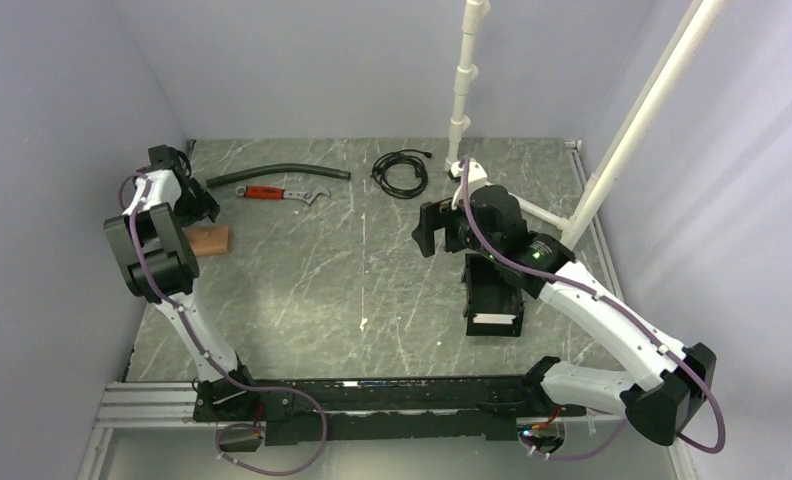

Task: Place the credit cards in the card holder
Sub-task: Move the card holder to the corner of the board, then open the card holder at the center of the board.

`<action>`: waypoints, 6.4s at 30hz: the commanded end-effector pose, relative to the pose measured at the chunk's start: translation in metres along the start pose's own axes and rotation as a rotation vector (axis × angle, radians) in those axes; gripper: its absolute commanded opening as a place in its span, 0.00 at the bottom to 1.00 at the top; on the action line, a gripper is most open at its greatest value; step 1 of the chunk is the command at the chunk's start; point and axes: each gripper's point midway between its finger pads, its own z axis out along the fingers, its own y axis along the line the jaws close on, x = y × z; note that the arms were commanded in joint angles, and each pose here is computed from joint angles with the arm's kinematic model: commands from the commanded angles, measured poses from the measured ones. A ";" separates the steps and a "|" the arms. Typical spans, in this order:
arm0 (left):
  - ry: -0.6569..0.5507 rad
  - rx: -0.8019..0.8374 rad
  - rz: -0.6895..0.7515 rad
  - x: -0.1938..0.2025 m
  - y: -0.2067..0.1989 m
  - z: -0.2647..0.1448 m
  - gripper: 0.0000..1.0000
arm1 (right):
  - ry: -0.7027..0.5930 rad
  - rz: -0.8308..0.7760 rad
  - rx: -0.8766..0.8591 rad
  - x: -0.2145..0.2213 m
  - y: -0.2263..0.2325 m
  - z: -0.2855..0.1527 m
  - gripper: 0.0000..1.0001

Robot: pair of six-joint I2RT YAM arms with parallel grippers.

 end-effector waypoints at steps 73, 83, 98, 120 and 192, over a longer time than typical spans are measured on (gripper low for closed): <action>0.404 0.619 0.252 0.283 -0.133 -0.082 0.00 | -0.035 -0.504 -0.297 0.119 0.083 0.262 0.00; 0.394 0.593 0.288 0.281 -0.131 -0.078 0.00 | 0.090 0.065 -0.380 0.077 0.112 0.233 0.00; 0.325 0.754 0.335 0.263 -0.148 -0.116 0.34 | 0.213 0.433 -0.414 0.070 0.069 0.214 0.00; 0.316 0.931 0.218 0.276 -0.126 -0.173 0.84 | 0.217 0.426 -0.375 0.052 0.103 0.188 0.00; 0.316 1.171 0.142 0.279 -0.191 -0.169 0.02 | 0.232 0.060 -0.499 0.059 0.094 0.175 0.65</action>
